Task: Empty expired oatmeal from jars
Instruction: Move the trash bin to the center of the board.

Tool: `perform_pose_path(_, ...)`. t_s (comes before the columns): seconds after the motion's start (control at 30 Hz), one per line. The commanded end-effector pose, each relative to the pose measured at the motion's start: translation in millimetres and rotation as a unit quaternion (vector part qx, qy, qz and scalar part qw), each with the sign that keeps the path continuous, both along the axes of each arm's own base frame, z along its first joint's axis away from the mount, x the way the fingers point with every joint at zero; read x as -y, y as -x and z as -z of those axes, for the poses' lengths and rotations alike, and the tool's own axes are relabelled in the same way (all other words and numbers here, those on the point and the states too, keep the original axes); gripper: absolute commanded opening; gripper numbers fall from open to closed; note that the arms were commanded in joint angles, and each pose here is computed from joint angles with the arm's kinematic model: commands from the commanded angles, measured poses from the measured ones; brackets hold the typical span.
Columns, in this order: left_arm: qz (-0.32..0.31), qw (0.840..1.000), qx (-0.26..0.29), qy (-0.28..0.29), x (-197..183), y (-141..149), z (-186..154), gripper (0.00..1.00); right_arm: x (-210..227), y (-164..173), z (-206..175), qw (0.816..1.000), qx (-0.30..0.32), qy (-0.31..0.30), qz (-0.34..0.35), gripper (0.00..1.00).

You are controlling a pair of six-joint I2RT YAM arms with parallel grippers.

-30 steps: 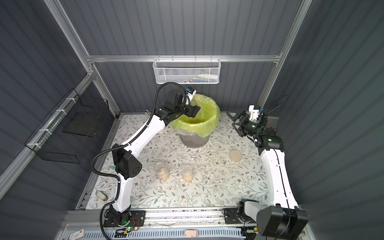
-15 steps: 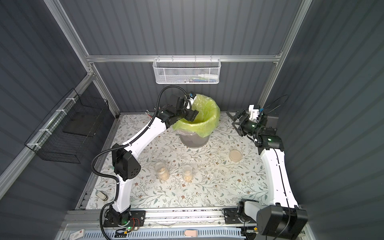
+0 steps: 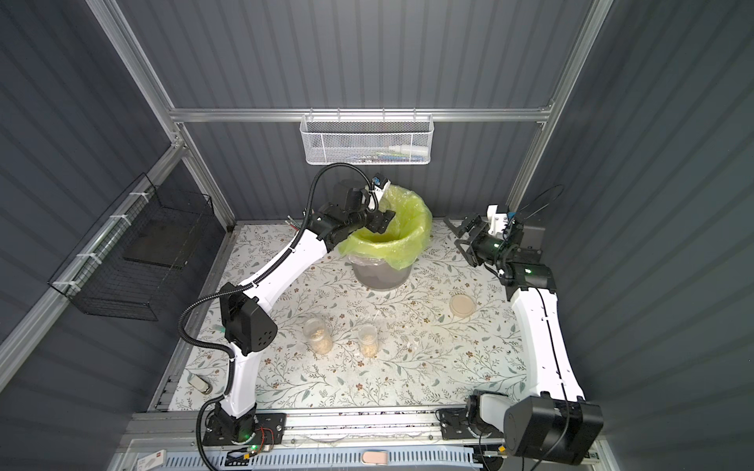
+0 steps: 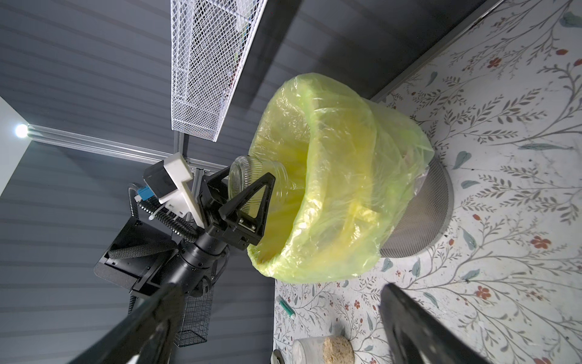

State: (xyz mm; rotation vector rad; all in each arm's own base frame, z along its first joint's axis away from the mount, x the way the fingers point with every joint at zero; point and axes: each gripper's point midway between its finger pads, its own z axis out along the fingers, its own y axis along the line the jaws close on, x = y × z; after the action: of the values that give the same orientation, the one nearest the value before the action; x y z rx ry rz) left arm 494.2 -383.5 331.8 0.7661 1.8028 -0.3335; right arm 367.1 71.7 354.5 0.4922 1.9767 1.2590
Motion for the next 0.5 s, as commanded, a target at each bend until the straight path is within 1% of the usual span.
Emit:
perform_pose_path(0.0,0.044,0.997,-0.005,0.069,11,4,-25,0.41,-5,2,-18,0.999,0.034,0.008,-0.013,0.99)
perform_pose_path(0.03,0.034,0.999,0.017,0.034,15,8,-24,0.42,-5,1,-19,0.999,0.035,0.008,-0.014,0.99)
perform_pose_path(0.07,0.007,1.0,0.029,0.01,10,4,-23,0.4,-6,0,-19,0.999,0.033,0.008,-0.015,0.99)
perform_pose_path(0.1,-0.011,0.999,0.008,0.048,-2,-4,-26,0.37,-6,0,-20,0.999,0.033,0.007,-0.019,0.99)
perform_pose_path(0.13,0.025,0.994,-0.018,0.102,1,-2,-29,0.39,-8,0,-21,0.999,0.035,0.009,-0.021,0.99)
perform_pose_path(0.17,0.057,0.991,-0.024,0.118,10,6,-29,0.42,-8,-1,-21,0.999,0.036,0.011,-0.02,0.99)
perform_pose_path(0.2,0.049,0.995,-0.01,0.082,12,8,-27,0.41,-8,-2,-20,0.999,0.035,0.013,-0.02,0.99)
perform_pose_path(0.23,0.013,0.998,-0.006,0.063,1,0,-25,0.37,-9,-3,-19,0.999,0.032,0.013,-0.023,0.99)
perform_pose_path(0.27,-0.01,0.995,-0.026,0.093,-15,-10,-24,0.35,-9,-2,-19,0.999,0.031,0.013,-0.026,0.99)
perform_pose_path(0.3,0.023,0.99,-0.038,0.132,-15,-9,-26,0.39,-10,-2,-19,0.999,0.032,0.014,-0.026,0.99)
perform_pose_path(0.33,0.024,0.992,-0.03,0.117,-14,-8,-25,0.42,-10,-2,-18,0.999,0.033,0.014,-0.025,0.99)
perform_pose_path(0.37,0.005,0.997,-0.017,0.073,-15,-7,-23,0.4,-11,-2,-18,0.999,0.033,0.014,-0.025,0.99)
perform_pose_path(0.4,-0.014,0.998,-0.018,0.053,-21,-10,-23,0.36,-11,-3,-17,0.999,0.031,0.013,-0.026,0.99)
perform_pose_path(0.43,-0.015,0.997,-0.032,0.07,-26,-12,-23,0.36,-11,-2,-18,0.999,0.031,0.013,-0.027,0.99)
perform_pose_path(0.47,0.005,0.994,-0.044,0.102,-22,-9,-21,0.41,-12,-1,-18,0.999,0.034,0.015,-0.027,0.99)
